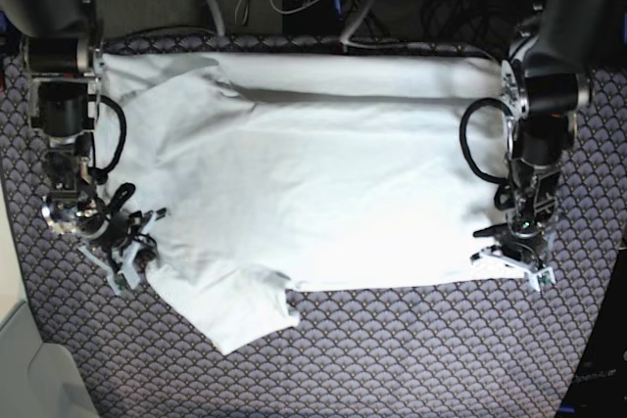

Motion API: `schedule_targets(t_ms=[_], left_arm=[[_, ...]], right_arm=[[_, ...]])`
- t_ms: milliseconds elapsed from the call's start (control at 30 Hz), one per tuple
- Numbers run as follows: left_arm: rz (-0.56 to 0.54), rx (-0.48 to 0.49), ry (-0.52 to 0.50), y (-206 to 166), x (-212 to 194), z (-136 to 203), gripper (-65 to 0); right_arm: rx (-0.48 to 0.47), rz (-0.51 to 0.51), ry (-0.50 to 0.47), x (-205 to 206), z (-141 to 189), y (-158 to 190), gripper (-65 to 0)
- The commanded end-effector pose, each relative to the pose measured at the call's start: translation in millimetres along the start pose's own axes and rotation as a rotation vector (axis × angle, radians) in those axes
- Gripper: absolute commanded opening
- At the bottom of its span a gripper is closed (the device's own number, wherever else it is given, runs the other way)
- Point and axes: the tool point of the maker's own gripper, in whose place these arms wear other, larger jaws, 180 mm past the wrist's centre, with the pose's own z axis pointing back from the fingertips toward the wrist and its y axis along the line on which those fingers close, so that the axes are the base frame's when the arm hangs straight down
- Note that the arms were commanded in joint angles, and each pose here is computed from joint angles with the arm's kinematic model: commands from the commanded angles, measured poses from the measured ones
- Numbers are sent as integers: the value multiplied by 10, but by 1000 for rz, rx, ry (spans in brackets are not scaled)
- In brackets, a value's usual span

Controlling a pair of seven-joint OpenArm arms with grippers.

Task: Fold the T-shirt properly
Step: 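Lift the hem corners and fold them toward the collar edge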

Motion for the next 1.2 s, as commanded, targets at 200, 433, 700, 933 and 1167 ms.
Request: schedule_targets(t_ms=[200,433,700,933,1167], left_arm=[[-29,-49,-62,-106,364,145,-645],[-59,-83,-123,-177,502,337,-645],[112,17,-165,375,600,409,-645],[125,36,-146,473,472,425,-645],[110,1,-152,330,464,594,-644]], right_arm=[[-96,10,-123,367,298,-328,-650],[-115,69,-117,301,453,-297,-650],[-129,98,-133,241,593,-241,-650],[-142,94,-143,202,666,-240,-650],[-137,116,-130,81,735,-157,-650]])
